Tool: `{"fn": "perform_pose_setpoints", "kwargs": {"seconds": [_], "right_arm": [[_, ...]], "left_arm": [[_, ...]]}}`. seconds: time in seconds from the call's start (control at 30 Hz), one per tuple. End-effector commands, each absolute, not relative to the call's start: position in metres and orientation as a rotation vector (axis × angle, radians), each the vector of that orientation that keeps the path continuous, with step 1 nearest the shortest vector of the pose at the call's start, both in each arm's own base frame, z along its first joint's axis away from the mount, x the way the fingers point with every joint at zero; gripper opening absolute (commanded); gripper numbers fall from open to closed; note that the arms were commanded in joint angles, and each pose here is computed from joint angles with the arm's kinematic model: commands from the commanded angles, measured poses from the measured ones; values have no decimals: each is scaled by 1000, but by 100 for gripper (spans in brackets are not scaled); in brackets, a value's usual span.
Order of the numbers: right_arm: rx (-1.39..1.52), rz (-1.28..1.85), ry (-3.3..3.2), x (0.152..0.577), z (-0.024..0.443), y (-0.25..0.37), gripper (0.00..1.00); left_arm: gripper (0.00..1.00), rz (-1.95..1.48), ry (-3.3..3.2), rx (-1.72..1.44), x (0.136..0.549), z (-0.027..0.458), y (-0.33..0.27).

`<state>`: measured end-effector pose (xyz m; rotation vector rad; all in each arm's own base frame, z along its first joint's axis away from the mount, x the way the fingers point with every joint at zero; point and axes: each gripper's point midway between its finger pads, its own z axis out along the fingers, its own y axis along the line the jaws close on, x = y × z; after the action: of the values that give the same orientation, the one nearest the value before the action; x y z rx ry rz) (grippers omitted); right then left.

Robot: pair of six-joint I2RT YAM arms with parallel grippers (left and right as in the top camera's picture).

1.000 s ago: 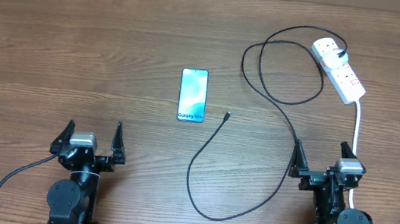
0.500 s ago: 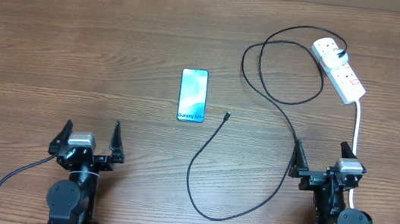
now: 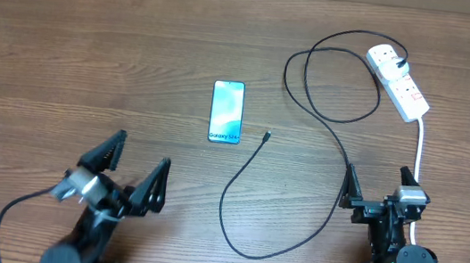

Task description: Plug charger to phone and switch on socket

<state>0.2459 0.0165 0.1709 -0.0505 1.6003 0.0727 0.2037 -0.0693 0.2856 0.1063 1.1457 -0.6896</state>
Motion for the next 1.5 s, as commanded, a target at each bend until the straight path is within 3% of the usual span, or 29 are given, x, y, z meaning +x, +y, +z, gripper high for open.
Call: {"fn": "perform_pose_setpoints", "kwargs": {"seconds": [0.0,0.27,0.43,0.63,0.97,1.27,1.47], "right_arm": [[-45,72,1596,246,169,16,100],[-45,72,1596,246,169,16,100],[-45,72,1596,246,169,16,100],[-45,72,1596,246,169,16,100],[-45,72,1596,246,169,16,100],[-45,72,1596,246,169,16,100],[-45,72,1596,246,169,16,100]], "left_arm": [[100,-726,1010,133,184,315,-70],[100,-605,865,118,151,393,-56],[100,-512,1172,120,173,409,-59],[100,-408,1697,222,214,401,-65],[100,-778,2140,234,273,387,-107],[100,-100,2564,-22,317,337,-106],[100,-90,2640,46,352,305,-144]]}}
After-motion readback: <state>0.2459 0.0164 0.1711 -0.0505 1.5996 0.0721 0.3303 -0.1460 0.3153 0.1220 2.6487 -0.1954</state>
